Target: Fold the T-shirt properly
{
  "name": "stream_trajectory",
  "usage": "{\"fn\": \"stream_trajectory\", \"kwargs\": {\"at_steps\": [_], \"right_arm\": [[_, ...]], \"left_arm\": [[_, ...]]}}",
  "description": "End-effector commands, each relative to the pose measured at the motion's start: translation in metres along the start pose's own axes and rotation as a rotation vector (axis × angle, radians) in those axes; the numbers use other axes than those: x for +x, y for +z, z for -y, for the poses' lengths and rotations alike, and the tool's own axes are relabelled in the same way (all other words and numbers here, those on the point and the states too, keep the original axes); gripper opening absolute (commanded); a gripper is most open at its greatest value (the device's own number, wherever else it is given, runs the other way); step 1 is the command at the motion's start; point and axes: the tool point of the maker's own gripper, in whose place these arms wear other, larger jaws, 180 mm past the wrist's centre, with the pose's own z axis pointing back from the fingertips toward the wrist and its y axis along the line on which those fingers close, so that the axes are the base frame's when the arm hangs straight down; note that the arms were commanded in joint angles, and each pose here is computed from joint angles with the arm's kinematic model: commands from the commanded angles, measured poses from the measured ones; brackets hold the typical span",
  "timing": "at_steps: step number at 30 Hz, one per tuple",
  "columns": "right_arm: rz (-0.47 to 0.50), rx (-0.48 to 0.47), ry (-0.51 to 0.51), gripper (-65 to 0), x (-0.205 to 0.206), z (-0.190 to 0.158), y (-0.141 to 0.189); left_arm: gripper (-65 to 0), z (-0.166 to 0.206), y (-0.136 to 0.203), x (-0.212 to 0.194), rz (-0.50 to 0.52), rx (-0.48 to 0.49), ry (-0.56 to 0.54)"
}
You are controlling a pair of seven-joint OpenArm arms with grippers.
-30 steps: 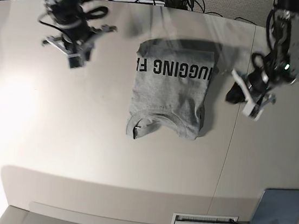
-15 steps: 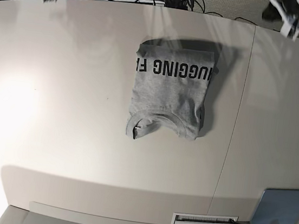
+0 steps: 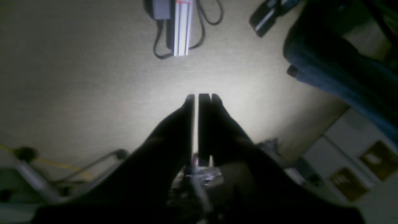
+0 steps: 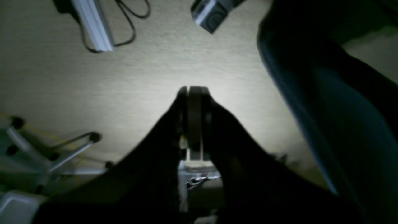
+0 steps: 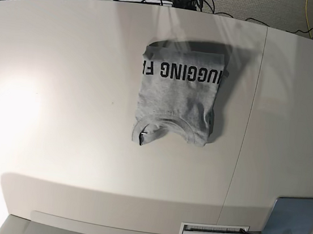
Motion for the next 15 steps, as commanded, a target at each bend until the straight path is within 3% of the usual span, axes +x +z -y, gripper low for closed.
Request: {"fn": "stream_trajectory", "kwargs": {"at_steps": [1,7,11,15], "right_arm": [[-0.022,0.012,0.002,-65.0,-0.008,0.004,-0.007],[-0.017,0.089,-0.045,-65.0,0.011,-0.011,-0.052],[-0.005,0.135,-0.096,-65.0,0.037,-0.027,-0.066],[-0.004,0.166,-0.121,-65.0,0.061,-0.038,-0.071]], "left_arm": [[-62.8,-0.002,-0.003,-0.004,-0.029,-0.006,0.011],[-62.8,0.02,-0.041,0.041,-0.053,-0.037,0.038],[-62.8,0.023,-0.059,0.074,-0.052,0.068,0.011],[-62.8,0.031,-0.068,0.097,-0.032,0.102,0.018]]}}
